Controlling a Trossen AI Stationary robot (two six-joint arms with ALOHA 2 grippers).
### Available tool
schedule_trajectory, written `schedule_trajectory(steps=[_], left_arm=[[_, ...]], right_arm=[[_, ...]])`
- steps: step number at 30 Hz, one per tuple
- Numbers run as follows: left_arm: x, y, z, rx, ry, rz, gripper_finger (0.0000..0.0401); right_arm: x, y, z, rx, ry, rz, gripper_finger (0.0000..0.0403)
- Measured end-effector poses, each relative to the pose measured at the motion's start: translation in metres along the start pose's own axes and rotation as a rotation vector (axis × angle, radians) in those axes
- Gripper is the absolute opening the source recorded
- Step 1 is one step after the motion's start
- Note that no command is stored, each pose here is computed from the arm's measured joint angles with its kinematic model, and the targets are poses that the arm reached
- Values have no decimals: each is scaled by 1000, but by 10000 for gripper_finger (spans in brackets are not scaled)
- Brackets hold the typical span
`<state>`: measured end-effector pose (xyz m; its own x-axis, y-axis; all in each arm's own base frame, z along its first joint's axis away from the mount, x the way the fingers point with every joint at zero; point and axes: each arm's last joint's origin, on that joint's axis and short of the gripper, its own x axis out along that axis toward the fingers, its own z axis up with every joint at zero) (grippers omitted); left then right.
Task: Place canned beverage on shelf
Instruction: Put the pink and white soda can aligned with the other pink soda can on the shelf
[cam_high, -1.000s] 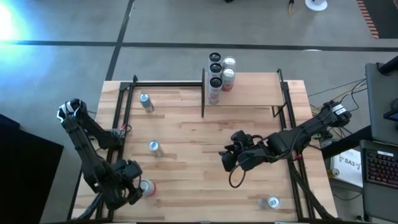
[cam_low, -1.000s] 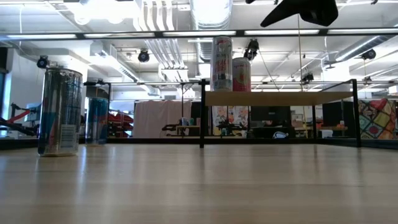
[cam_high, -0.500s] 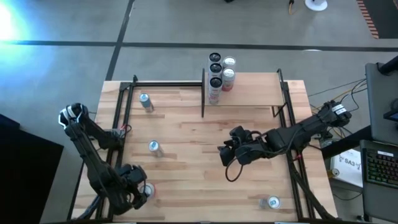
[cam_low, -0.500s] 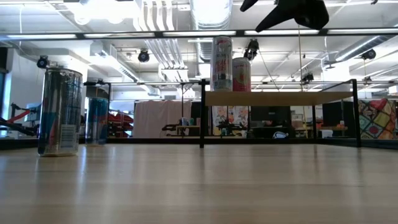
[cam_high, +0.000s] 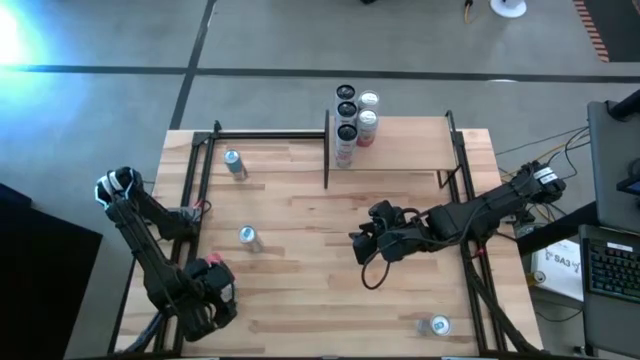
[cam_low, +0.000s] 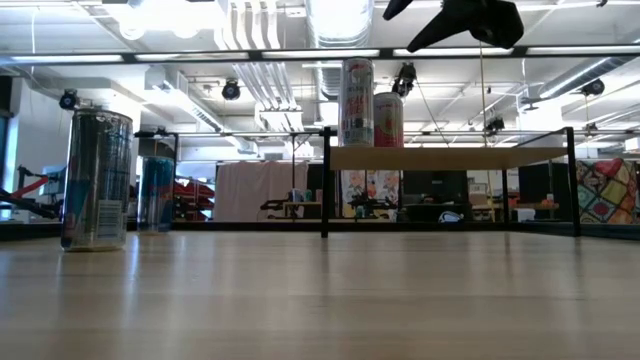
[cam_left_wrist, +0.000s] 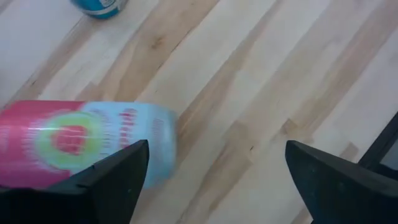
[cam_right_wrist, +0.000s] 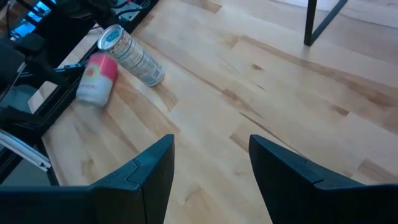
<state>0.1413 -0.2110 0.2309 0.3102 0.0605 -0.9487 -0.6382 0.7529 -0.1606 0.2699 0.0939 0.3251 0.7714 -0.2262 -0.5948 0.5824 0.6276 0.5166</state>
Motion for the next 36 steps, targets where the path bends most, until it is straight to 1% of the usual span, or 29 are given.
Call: schedule_trajectory(steps=[2,5,8,11,14,18,21,24,25,28,33,36], left_arm=[[-2,0,1,13,2,-2,349],[-9,3,6,69,27,15,342],[-16,6,15,169,88,61,337],[-21,10,30,241,157,126,334],[-16,18,46,243,220,201,333],[1,29,59,260,322,250,333],[16,41,61,214,354,310,333],[26,54,58,139,359,366,333],[28,58,57,107,364,366,333],[29,69,55,-1,353,314,333],[30,79,52,-168,308,162,333],[31,84,51,-233,305,129,333]], right_arm=[[0,0,0,-6,0,0,196],[0,0,0,-8,-1,0,196],[0,0,0,-12,-11,-5,196],[0,0,1,-19,-27,-12,196],[0,0,1,-27,-44,-19,196],[-1,1,-2,-33,-56,-23,196],[-2,3,-6,-39,-52,-19,196],[-5,5,-11,-39,-43,-8,196],[-6,5,-12,-38,-40,-4,196],[-8,6,-16,-37,-29,1,196],[-9,4,-19,-46,-11,-16,196],[-9,2,-20,-61,10,-36,196]])
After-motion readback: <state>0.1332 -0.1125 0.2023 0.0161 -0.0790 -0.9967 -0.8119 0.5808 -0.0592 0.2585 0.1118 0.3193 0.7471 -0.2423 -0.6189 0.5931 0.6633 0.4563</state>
